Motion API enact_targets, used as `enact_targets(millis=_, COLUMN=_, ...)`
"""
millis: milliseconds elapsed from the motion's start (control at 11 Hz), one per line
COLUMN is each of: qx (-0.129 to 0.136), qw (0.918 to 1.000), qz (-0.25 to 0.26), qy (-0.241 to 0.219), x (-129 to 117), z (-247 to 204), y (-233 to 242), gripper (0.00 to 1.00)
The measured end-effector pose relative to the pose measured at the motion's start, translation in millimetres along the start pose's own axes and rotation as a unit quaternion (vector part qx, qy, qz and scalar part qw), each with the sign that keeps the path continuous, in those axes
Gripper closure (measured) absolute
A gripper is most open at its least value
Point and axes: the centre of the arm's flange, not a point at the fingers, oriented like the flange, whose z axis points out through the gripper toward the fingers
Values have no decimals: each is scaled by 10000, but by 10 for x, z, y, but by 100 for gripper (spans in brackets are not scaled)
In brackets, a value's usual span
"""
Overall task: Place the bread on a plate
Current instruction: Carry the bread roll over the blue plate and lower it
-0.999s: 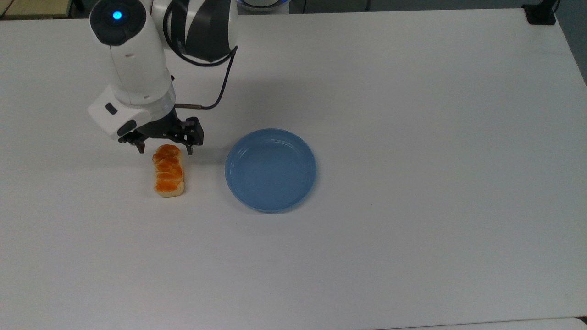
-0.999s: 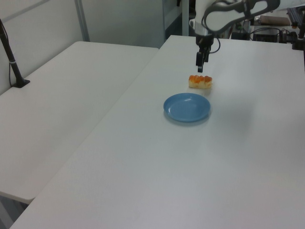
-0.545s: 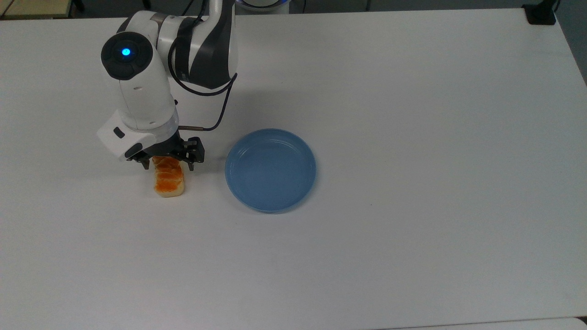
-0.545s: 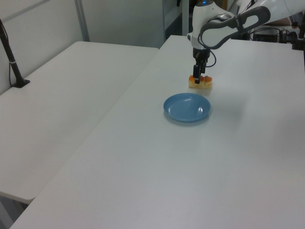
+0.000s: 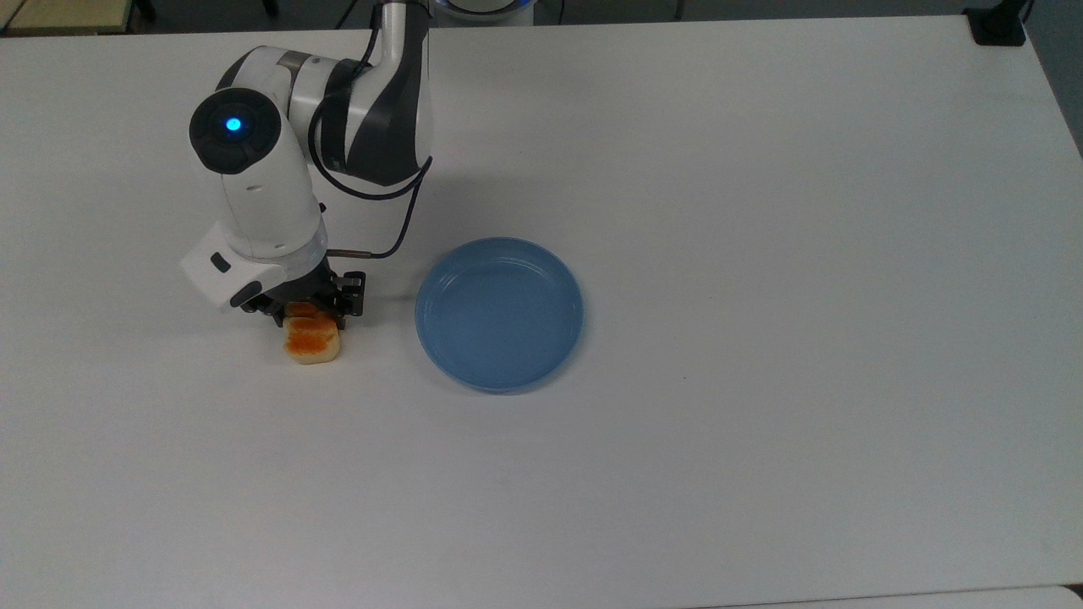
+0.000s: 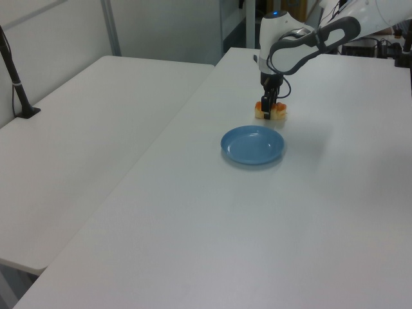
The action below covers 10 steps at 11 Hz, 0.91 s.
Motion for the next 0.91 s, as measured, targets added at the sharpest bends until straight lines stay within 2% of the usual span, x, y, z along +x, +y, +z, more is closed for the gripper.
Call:
enact_targets(millis=91, qx=-5, qw=10000, qz=-2, qy=29, x=15, z=-27, y=-2, gripper=46)
enact_targets(millis=182, qx=3, qw=10000, qz=-5, qy=90, x=44, z=-87, y=-21, gripper=50)
enact_targets(millis=363, qx=45, qw=9998, qz=85, qy=198, x=111, z=-313, y=-242, gripper=50)
enact_targets(millis=635, qx=124, qw=9999, qz=-29, qy=33, x=129, z=-654, y=-971, gripper=49)
enact_targets(millis=908, qx=154, qw=9998, qz=-75, qy=-35, x=118, z=-691, y=-1747, gripper=49)
